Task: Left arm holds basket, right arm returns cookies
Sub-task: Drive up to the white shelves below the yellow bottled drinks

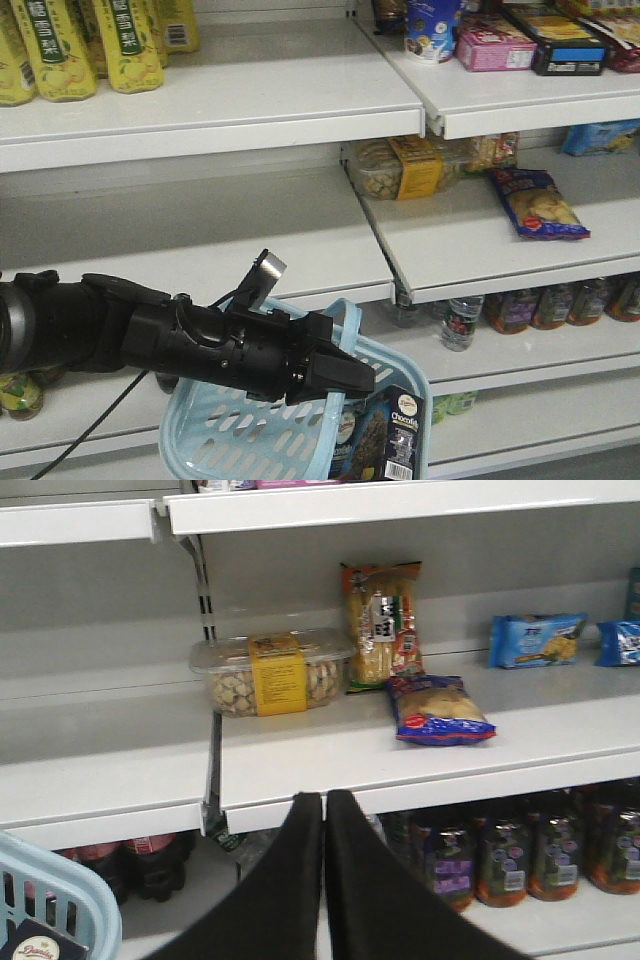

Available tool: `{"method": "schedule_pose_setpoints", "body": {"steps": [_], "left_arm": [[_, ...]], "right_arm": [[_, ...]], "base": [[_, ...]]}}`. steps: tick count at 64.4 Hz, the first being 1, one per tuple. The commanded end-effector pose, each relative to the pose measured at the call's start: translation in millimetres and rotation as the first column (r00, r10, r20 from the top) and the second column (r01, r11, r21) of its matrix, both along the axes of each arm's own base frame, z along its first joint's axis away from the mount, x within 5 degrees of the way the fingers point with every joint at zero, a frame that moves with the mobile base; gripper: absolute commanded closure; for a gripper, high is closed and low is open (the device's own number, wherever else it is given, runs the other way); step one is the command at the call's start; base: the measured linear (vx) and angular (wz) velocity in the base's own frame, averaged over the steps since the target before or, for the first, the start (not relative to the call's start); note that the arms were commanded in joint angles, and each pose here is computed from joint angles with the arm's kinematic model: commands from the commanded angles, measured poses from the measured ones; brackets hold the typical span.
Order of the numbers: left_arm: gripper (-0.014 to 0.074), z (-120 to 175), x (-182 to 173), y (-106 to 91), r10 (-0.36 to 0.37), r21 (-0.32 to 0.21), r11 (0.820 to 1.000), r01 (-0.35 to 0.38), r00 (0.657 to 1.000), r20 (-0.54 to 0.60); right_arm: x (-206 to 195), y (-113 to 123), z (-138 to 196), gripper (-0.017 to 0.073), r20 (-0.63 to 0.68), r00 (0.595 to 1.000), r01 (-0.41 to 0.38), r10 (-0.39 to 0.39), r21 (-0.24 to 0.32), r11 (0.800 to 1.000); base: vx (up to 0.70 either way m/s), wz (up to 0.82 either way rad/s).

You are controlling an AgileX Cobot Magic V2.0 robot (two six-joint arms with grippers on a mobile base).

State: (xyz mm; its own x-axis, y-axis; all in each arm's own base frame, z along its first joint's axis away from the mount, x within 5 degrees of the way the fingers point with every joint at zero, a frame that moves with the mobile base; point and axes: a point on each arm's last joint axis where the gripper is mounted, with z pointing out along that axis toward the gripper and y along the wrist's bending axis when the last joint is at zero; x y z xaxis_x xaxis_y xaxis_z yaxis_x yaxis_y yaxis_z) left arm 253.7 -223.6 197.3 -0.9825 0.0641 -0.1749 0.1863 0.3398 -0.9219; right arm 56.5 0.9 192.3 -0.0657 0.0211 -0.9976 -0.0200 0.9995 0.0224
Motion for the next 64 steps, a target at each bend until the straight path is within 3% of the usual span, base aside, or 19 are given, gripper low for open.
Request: {"method": "schedule_pose_setpoints", "body": {"steps": [1,36,64], "left_arm": [[0.06,32.5,-1.6,-2.6,-0.003,-0.132,0.991,0.008,0.999,0.039],[0.06,32.5,-1.6,-2.6,-0.003,-0.132,0.991,0.008,0.999,0.039],[0.06,32.5,-1.6,-2.6,-0.003,-0.132,0.991,0.008,0.999,0.039]], "right_arm": [[-0.5,0.5,6.5,0.0568,0.081,0.997,-0.007,0.007,-0.007,1.0],[-0.5,0.5,6.5,0.0568,0.081,0.997,-0.007,0.007,-0.007,1.0],[-0.5,0.5,6.5,0.0568,0.081,0.997,-0.007,0.007,-0.007,1.0]], "base": [[0.13,0.41],[0.1,0.32],[0.06,0.09]]}}
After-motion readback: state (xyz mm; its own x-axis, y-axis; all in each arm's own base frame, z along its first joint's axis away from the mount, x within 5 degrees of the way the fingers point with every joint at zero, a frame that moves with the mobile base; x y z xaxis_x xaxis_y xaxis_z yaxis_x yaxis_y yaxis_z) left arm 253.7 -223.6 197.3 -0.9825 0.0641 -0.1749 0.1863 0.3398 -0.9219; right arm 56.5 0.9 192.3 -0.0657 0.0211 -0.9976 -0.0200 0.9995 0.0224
